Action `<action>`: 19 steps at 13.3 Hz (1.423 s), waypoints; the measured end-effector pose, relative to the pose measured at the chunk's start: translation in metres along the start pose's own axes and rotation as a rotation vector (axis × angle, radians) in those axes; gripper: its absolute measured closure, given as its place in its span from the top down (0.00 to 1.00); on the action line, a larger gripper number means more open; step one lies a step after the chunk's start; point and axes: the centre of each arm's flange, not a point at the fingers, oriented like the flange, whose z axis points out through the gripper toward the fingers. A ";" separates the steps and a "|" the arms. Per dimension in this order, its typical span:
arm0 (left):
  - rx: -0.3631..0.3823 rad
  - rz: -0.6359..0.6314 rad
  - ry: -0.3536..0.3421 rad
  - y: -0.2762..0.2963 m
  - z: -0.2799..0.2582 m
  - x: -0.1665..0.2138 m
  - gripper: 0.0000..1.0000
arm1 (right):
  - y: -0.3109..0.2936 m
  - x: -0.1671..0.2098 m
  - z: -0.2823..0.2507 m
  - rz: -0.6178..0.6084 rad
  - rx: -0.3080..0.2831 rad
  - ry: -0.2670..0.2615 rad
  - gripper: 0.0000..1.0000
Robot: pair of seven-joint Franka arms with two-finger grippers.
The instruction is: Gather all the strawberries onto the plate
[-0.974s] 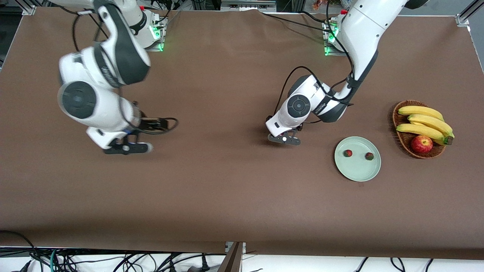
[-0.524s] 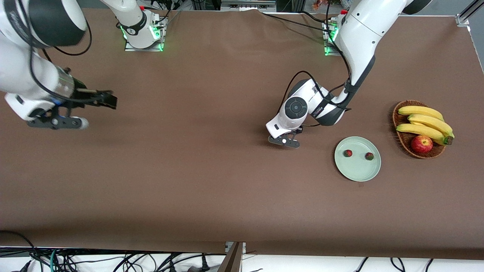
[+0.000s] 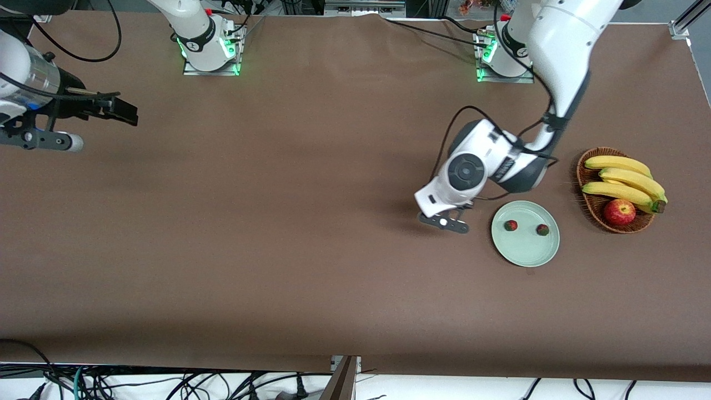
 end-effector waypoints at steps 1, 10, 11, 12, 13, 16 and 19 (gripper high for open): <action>0.006 0.045 -0.017 -0.026 -0.013 0.002 0.32 | 0.013 -0.003 -0.007 0.004 0.007 0.014 1.00; 0.053 0.652 0.088 -0.175 0.028 0.026 0.32 | 0.033 -0.007 -0.018 -0.101 0.014 0.036 1.00; 0.054 0.692 0.105 -0.184 0.036 0.028 0.32 | 0.033 -0.007 -0.017 -0.101 0.014 0.035 1.00; 0.052 0.718 0.115 -0.193 0.042 0.028 0.32 | 0.033 -0.007 -0.017 -0.101 0.014 0.034 1.00; 0.049 0.732 0.118 -0.201 0.048 0.028 0.34 | 0.033 -0.006 -0.017 -0.102 0.014 0.034 1.00; 0.050 0.741 0.125 -0.209 0.047 0.028 0.51 | 0.032 -0.007 -0.017 -0.103 0.013 0.034 1.00; 0.076 0.731 0.145 -0.213 0.016 0.028 0.81 | 0.032 -0.007 -0.017 -0.104 0.013 0.034 1.00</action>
